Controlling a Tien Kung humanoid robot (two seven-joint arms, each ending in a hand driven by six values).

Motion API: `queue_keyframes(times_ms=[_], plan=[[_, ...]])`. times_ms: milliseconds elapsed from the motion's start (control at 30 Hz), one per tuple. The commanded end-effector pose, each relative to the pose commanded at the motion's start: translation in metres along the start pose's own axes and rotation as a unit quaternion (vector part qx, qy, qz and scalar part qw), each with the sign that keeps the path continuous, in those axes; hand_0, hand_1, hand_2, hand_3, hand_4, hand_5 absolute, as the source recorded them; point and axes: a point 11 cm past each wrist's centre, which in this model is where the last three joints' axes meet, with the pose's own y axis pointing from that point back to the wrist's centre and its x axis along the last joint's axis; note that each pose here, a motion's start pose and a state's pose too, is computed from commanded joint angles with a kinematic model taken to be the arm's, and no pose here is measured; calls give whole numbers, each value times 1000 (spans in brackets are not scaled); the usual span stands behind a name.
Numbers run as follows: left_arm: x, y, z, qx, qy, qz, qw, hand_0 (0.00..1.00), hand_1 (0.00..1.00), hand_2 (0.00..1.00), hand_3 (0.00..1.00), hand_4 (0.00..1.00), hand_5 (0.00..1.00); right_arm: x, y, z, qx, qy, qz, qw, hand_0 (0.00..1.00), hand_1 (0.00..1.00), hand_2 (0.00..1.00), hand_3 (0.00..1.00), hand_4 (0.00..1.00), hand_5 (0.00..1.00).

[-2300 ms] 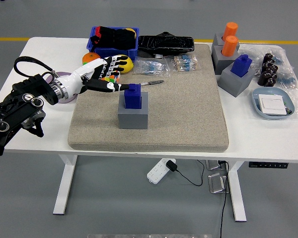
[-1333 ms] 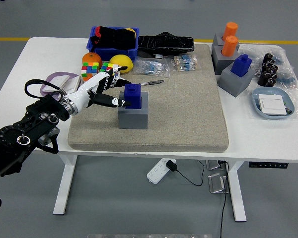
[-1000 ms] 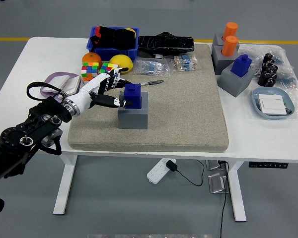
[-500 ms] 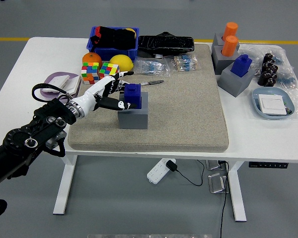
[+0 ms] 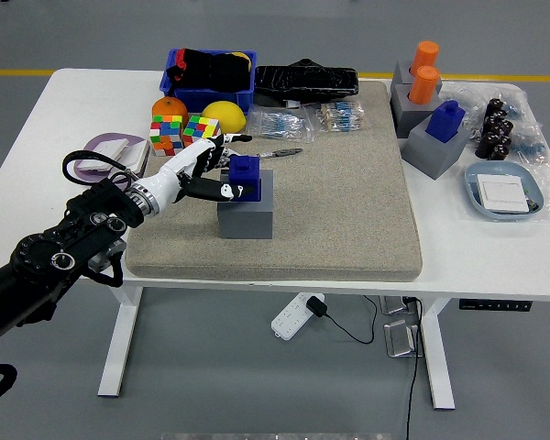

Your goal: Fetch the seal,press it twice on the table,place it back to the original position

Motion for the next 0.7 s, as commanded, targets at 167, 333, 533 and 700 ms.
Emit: queue_keyframes(times_ms=[167, 333, 533, 700], plan=[[4, -2, 4, -11, -5, 20, 1000, 717, 459, 388, 813, 651, 2, 0, 0, 0, 1, 0, 1, 1000, 769, 686, 682, 623, 805, 509], [7, -2, 5, -13, -7, 23, 1000, 681, 404, 348, 779, 635, 2, -1, 0, -1, 2, 0, 1, 1000, 769, 686, 682, 623, 806, 508], [8, 0, 9, -20, -9, 21, 1000, 674, 398, 340, 769, 625, 2, 0, 0, 0, 1, -1, 2, 1000, 769, 686, 682, 623, 808, 509], [12, 1, 22, -42, -5, 22, 999, 674, 398, 340, 769, 625, 2, 0, 0, 0, 1, -2, 3, 1000, 769, 686, 682, 623, 808, 509]])
